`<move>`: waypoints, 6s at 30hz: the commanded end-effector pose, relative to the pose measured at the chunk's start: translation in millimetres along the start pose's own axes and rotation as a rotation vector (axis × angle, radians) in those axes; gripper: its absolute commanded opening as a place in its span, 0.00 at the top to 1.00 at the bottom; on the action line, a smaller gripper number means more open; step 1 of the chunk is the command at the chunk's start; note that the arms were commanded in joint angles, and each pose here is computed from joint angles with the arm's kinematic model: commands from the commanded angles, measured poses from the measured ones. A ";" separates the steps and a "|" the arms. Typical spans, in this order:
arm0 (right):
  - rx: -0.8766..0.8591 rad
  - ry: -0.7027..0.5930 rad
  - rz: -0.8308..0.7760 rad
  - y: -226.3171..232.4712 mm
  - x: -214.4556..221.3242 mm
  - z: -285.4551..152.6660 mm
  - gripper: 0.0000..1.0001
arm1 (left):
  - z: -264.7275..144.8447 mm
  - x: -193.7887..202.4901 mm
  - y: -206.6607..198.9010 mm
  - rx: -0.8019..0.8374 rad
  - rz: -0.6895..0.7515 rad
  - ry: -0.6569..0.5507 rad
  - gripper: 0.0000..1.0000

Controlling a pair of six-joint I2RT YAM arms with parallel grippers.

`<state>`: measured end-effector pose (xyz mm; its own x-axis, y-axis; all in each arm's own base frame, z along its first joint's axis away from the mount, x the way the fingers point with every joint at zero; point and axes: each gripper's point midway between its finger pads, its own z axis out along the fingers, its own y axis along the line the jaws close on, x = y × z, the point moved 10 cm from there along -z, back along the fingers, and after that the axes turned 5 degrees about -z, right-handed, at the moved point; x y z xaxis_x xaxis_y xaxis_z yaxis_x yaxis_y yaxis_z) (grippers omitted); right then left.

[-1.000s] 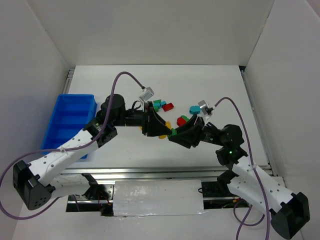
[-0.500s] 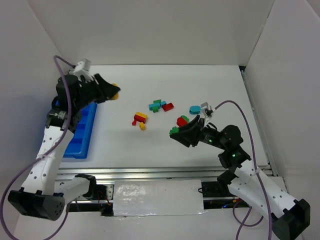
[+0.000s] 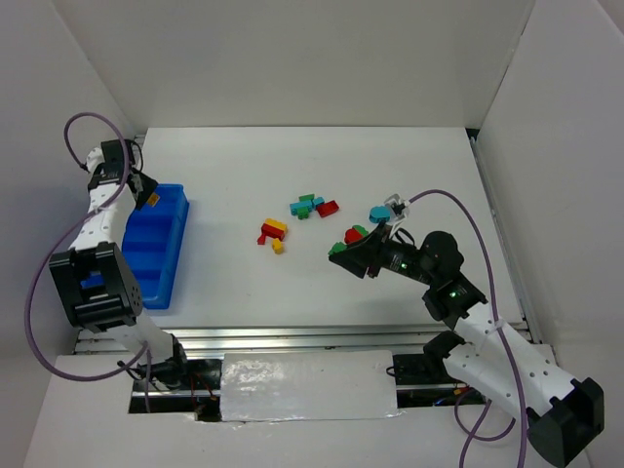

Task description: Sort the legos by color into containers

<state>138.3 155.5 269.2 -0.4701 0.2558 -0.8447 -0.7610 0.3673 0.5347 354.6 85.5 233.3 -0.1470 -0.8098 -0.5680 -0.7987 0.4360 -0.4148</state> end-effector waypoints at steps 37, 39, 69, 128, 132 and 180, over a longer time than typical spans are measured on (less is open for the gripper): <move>-0.197 0.197 0.140 33.9 -25.1 -3.3 0.98 | -301.3 140.7 -31.2 1.853 1.067 0.058 0.00; -0.273 0.209 0.174 47.5 -30.6 -11.2 0.98 | -319.6 141.6 -11.6 2.005 1.043 -0.033 0.00; -0.430 0.306 0.404 74.8 -48.7 -19.3 0.97 | -360.2 219.3 -6.3 2.276 1.183 -0.022 0.10; 0.266 0.058 0.389 -29.6 -9.6 -44.4 0.00 | 23.2 33.8 34.7 -0.305 -0.017 -0.163 0.80; 0.254 0.053 0.387 -29.6 -11.0 -43.5 0.00 | 36.5 42.9 38.6 -0.299 -0.008 -0.133 0.52; 0.657 0.733 -0.161 -138.3 96.5 246.4 0.17 | -183.0 67.4 64.1 0.385 0.475 -0.191 0.01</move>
<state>302.0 338.0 114.4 -0.7420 -0.3724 -0.5574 -0.5194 0.8451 0.1268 184.1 -13.1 284.2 -0.3443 -0.4431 -0.8277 -0.4454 0.8532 -0.2715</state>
